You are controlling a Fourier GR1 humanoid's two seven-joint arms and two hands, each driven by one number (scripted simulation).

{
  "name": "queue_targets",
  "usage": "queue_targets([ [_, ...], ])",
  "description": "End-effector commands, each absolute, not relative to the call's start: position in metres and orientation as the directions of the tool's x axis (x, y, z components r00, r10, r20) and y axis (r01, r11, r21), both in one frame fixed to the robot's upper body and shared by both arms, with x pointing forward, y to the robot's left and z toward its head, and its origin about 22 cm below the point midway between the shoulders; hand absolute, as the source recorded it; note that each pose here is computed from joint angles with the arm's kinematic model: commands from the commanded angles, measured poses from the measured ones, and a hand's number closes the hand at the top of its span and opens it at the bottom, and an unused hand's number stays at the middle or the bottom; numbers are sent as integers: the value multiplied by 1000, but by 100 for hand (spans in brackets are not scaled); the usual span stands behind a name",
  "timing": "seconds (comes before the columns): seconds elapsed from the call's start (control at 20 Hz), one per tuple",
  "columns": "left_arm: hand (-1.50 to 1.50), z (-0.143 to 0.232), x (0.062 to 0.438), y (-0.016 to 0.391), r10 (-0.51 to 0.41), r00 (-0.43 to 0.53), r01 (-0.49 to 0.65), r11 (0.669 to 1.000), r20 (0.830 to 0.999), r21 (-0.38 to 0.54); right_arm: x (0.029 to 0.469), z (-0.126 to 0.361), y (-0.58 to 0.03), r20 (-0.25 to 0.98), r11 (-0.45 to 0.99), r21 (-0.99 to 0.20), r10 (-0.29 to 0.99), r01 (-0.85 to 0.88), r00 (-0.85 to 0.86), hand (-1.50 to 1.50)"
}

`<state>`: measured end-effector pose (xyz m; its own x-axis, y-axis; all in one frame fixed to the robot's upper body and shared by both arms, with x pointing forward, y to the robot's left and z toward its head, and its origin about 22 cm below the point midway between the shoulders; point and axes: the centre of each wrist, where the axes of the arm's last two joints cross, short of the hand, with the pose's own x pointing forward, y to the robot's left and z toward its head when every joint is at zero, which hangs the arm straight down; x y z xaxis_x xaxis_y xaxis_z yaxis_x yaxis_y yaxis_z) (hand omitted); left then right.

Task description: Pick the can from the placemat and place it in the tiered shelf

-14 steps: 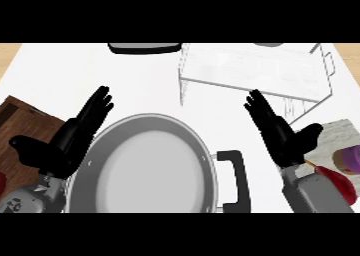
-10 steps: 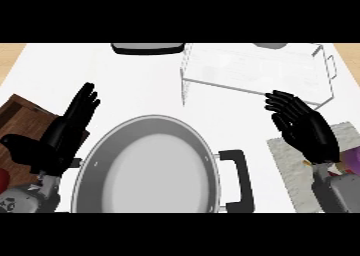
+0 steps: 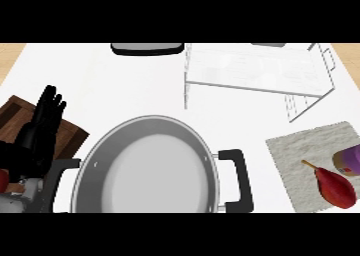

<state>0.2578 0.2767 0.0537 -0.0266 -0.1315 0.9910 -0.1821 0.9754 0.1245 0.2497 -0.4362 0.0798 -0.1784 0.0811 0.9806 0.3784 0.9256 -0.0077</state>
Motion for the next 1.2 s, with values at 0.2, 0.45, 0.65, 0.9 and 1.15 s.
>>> queue_targets([
  [0.2,0,49,248,277,-132,-15,-218,968,991,126,197,138,-480,932,925,-351,360,144,-41,-150],
  [0.45,0,44,244,270,-133,-4,-202,971,991,129,204,184,-452,792,797,-603,603,-40,96,-150],
  [0.65,0,58,251,268,-155,-25,-193,970,988,147,210,208,-435,559,576,-816,808,-51,186,-150],
  [0.9,0,53,247,276,-136,-26,-189,974,990,129,210,214,-395,375,433,-892,870,-132,320,-150],
  [1.15,0,61,260,259,-122,-50,-169,979,991,112,218,180,-370,331,417,-896,856,-153,397,-150],
])
